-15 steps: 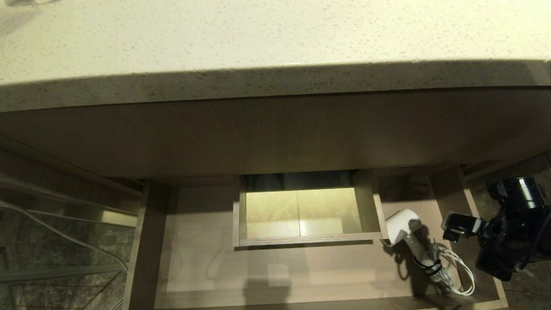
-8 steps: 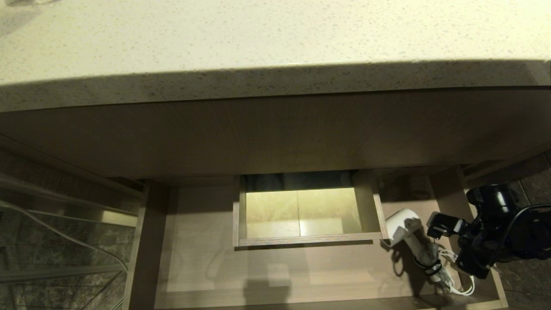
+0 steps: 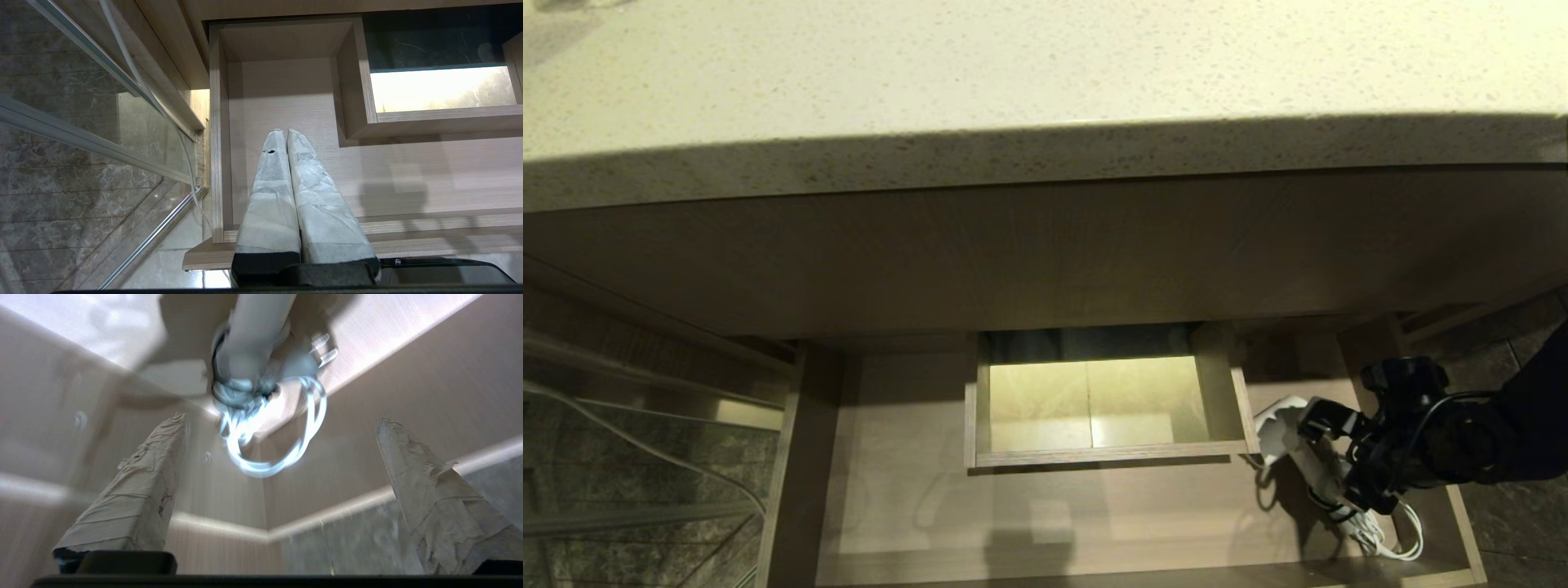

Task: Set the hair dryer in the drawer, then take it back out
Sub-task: Take the hairdryer out

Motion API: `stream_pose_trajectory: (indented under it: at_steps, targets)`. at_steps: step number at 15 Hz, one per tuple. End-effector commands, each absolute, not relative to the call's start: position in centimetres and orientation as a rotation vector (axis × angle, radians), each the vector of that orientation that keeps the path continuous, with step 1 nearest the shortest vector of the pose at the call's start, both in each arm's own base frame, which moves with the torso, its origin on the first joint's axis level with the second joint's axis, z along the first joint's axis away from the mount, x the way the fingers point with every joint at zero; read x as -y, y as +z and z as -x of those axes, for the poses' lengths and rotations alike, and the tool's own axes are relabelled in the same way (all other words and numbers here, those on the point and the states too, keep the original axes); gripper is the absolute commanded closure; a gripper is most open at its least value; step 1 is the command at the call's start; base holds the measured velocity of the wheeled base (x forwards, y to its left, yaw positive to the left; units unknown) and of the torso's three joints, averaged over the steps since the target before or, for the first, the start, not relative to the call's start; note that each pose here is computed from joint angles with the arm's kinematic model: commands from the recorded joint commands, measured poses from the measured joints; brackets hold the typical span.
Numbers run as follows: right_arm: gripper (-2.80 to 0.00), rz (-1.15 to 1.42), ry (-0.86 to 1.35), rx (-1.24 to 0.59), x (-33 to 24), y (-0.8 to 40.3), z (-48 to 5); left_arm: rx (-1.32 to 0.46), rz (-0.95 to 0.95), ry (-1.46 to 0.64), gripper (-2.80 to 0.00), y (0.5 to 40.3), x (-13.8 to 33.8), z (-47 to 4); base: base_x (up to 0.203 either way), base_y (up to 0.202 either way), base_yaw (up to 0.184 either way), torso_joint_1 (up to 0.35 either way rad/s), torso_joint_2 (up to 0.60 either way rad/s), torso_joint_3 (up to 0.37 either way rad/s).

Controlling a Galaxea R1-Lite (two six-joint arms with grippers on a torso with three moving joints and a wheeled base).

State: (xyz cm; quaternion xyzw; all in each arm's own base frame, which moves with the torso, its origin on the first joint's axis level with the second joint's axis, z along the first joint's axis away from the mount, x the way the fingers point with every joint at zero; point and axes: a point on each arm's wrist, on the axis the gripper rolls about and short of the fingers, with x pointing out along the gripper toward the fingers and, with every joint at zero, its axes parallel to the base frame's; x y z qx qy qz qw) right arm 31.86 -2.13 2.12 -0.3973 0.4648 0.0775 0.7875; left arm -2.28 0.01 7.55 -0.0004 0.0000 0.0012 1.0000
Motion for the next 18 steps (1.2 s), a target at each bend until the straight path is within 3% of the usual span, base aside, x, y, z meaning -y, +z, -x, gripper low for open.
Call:
stream_pose_trajectory:
  at_steps: [1, 18]
  targets:
    - [-2.80, 0.842, 0.183, -1.033, 2.0, 0.0, -32.9, 0.000, 0.002, 0.003, 0.00, 7.5, 0.0, 2.3, 0.000, 0.000, 0.000, 0.000, 0.00, 0.000]
    - [-2.80, 0.759, 0.168, -1.014, 3.1, -3.8, -35.4, 0.000, 0.002, 0.003, 0.00, 7.5, 0.0, 2.3, 0.000, 0.000, 0.000, 0.000, 0.00, 0.000]
